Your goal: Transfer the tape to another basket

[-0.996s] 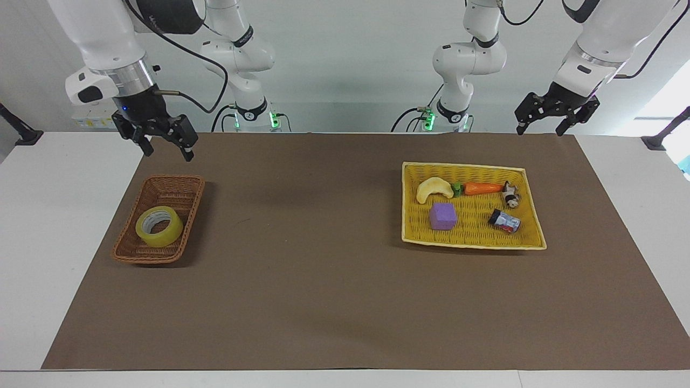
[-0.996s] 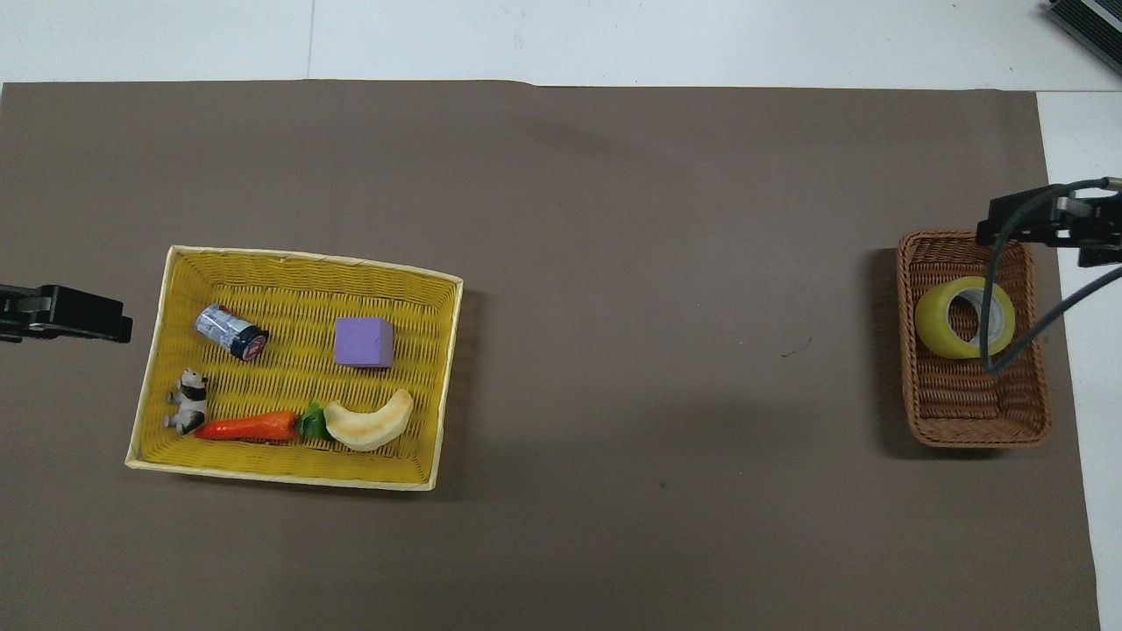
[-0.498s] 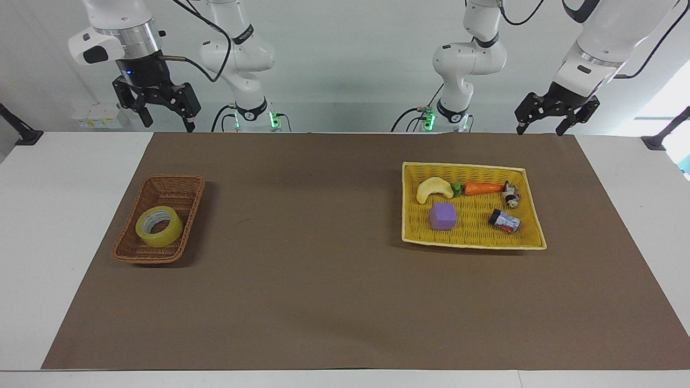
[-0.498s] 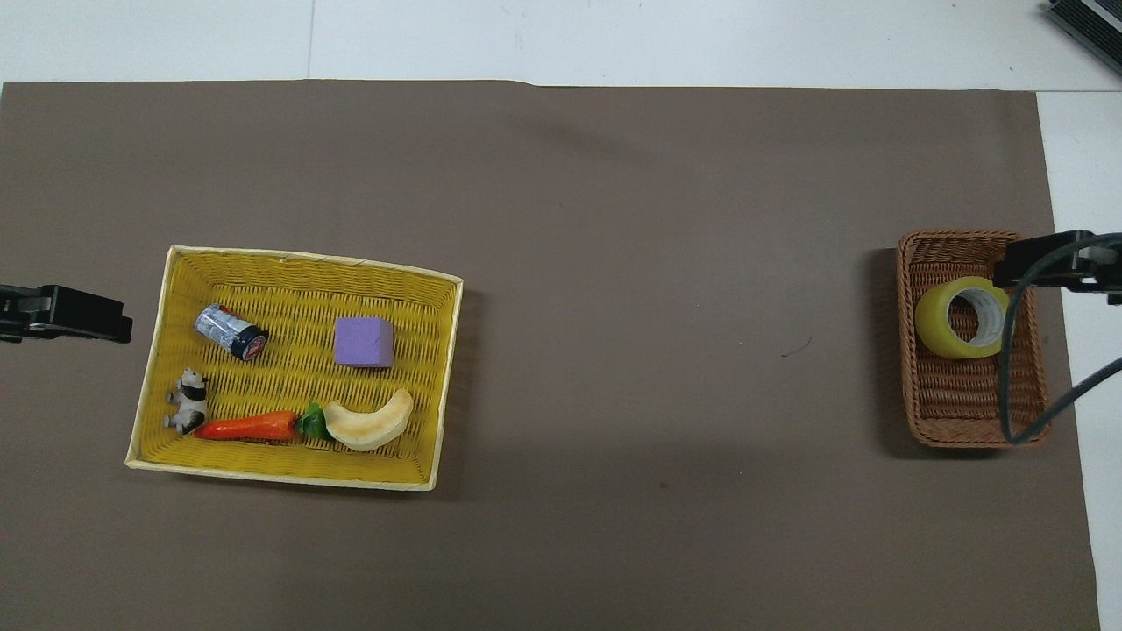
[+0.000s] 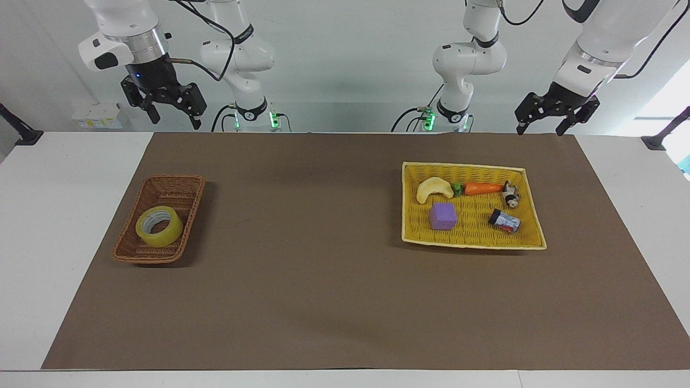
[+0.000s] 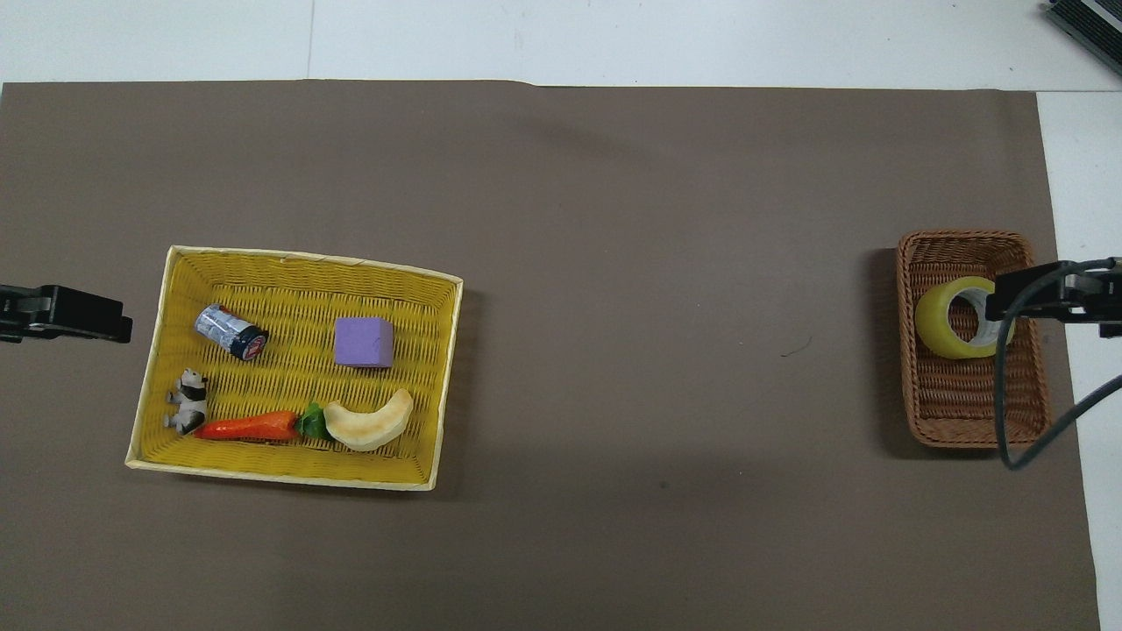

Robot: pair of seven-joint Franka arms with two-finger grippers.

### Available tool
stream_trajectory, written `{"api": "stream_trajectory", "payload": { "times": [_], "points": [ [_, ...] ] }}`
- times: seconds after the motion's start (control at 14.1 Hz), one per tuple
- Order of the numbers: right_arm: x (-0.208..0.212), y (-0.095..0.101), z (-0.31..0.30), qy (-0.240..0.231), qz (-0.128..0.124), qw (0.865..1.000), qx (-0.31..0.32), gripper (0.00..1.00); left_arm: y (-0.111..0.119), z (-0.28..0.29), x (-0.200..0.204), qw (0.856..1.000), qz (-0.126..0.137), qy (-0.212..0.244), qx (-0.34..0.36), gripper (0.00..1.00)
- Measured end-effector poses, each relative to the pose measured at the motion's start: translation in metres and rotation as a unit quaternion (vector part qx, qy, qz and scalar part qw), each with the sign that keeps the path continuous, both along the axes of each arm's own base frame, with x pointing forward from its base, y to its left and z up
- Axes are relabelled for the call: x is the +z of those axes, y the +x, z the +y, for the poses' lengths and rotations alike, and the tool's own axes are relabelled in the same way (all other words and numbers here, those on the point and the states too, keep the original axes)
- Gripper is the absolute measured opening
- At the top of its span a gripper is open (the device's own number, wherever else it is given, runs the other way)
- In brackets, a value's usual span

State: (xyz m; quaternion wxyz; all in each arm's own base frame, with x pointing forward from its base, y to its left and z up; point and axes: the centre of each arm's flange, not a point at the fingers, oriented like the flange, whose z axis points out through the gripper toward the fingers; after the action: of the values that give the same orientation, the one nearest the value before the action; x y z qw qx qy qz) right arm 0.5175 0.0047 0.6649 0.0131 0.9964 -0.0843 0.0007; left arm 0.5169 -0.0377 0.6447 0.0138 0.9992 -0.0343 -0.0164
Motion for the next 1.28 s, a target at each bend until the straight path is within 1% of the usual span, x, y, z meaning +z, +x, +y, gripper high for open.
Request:
{"api": "stream_trajectory", "payload": {
  "times": [0.28, 0.57, 1.28],
  "points": [
    [-0.003, -0.009, -0.001, 0.001, 0.009, 0.999, 0.033, 1.0, 0.0, 0.0, 0.0, 1.0, 0.0, 0.0, 0.0, 1.0],
    [-0.007, -0.015, -0.002, 0.001, 0.014, 0.999, 0.039, 1.0, 0.0, 0.0, 0.0, 1.0, 0.0, 0.0, 0.0, 1.0],
    [-0.009, -0.016, -0.003, 0.001, 0.016, 0.999, 0.042, 1.0, 0.0, 0.0, 0.0, 1.0, 0.0, 0.0, 0.0, 1.0]
  ]
}}
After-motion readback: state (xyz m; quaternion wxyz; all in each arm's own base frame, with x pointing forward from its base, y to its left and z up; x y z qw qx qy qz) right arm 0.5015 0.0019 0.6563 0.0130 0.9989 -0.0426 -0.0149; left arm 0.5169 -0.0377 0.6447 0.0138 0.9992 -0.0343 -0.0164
